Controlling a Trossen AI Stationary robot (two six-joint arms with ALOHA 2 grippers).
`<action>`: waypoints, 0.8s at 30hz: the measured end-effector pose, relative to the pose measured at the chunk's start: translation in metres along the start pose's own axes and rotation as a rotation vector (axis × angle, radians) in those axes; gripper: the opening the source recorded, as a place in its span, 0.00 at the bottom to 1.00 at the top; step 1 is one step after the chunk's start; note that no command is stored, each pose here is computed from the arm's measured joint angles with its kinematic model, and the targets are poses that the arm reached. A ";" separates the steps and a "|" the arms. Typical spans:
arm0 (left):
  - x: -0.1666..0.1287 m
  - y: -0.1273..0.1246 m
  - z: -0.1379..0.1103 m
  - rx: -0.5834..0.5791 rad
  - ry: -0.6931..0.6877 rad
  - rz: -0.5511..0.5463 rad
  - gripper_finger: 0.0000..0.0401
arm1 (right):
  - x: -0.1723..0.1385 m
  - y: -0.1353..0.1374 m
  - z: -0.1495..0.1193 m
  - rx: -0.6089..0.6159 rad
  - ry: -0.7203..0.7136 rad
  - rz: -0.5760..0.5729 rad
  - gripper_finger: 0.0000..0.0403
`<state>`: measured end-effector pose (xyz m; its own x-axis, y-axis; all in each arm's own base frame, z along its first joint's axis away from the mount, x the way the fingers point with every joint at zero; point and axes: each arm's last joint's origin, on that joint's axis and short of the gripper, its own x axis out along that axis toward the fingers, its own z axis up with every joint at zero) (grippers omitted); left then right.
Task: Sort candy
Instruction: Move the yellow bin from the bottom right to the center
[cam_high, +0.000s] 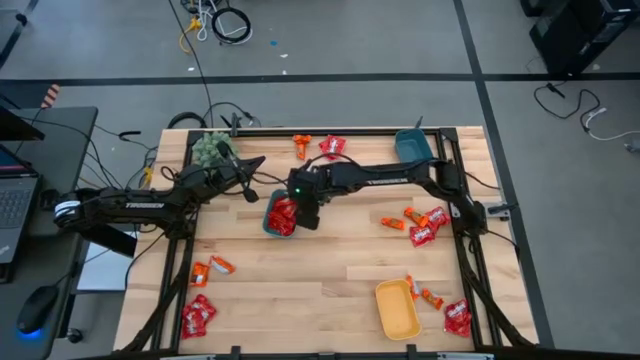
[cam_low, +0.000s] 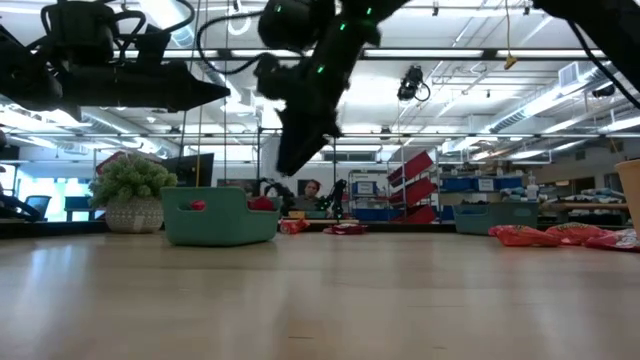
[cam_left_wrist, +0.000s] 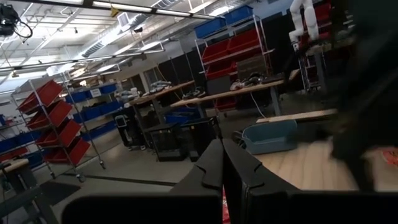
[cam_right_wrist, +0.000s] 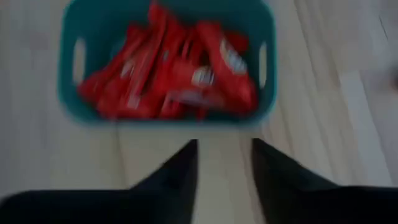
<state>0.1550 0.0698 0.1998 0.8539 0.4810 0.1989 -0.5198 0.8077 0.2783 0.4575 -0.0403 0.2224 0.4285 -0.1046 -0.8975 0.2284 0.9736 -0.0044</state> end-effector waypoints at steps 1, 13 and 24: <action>0.000 0.000 0.000 0.000 0.003 -0.001 0.00 | -0.006 0.004 -0.003 -0.015 0.023 -0.016 0.26; 0.000 -0.001 -0.002 -0.005 0.016 -0.006 0.00 | -0.041 0.050 -0.090 0.044 0.144 -0.041 0.01; 0.000 -0.002 -0.007 -0.026 0.068 -0.025 0.00 | -0.102 0.069 -0.184 0.159 0.152 0.097 0.00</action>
<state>0.1561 0.0701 0.1928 0.8667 0.4823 0.1275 -0.4985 0.8277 0.2578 0.2687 0.0744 0.2321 0.3217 0.0309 -0.9463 0.3330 0.9319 0.1437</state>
